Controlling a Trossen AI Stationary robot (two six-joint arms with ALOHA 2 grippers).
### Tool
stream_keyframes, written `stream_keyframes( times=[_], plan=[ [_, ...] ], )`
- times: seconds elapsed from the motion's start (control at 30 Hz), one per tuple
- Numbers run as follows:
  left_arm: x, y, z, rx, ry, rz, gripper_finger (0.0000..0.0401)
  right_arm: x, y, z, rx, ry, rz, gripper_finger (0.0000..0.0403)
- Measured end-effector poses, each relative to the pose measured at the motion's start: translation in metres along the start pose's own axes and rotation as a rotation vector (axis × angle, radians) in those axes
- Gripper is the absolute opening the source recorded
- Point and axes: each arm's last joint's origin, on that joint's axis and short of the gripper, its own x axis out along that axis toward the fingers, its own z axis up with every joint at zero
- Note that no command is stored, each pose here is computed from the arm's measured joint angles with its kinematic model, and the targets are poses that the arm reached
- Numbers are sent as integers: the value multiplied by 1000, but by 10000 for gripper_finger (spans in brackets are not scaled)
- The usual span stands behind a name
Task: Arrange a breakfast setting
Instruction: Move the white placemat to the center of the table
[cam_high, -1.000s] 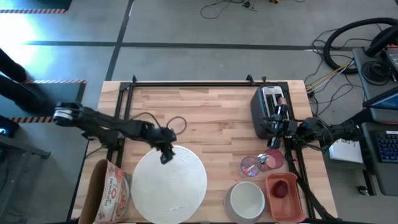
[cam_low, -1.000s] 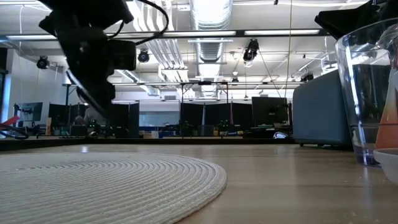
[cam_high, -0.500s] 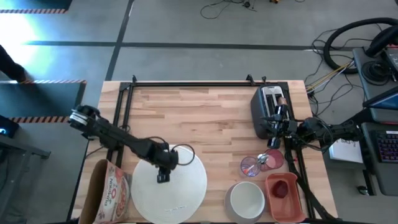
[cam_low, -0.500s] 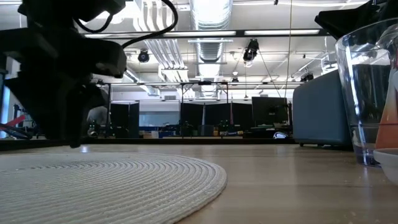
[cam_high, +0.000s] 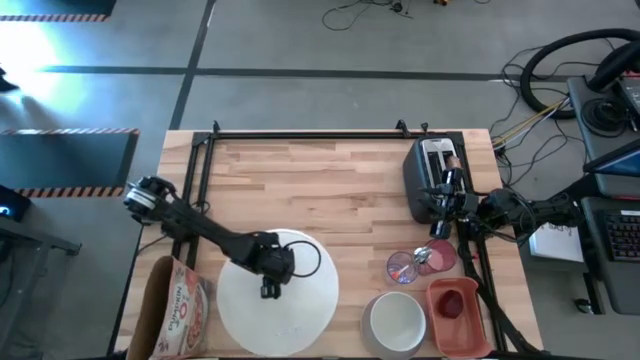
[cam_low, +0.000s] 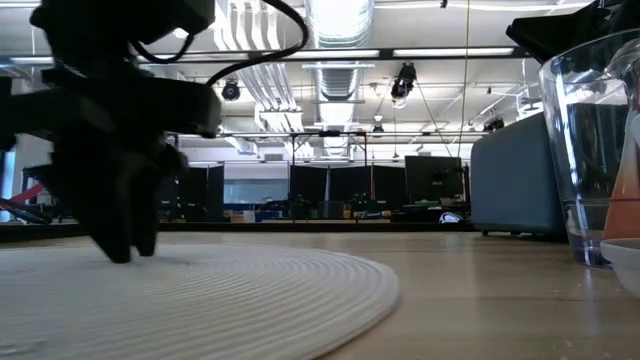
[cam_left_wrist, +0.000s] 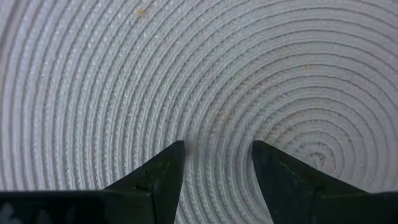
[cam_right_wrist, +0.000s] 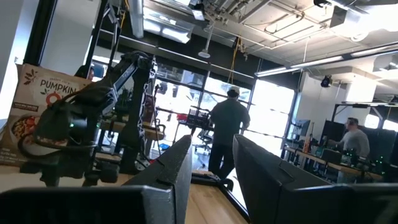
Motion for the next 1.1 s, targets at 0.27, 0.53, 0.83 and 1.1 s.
stream_keyframes(
  times=[0.27, 0.53, 0.83, 1.1],
  plan=[
    [8, 19, 31, 51, -37, 62, 176, 0, 0, 0, 0, 0, 0, 107],
    [16, 62, 66, 43, -49, 104, 176, 0, 0, 0, 0, -1, 0, 107],
    [26, 116, 104, 73, -63, 154, 176, 0, 0, 0, 0, 0, 0, 107],
    [40, 148, 140, 50, -95, 183, 176, 0, 0, 0, 0, 0, 0, 107]
  ],
)
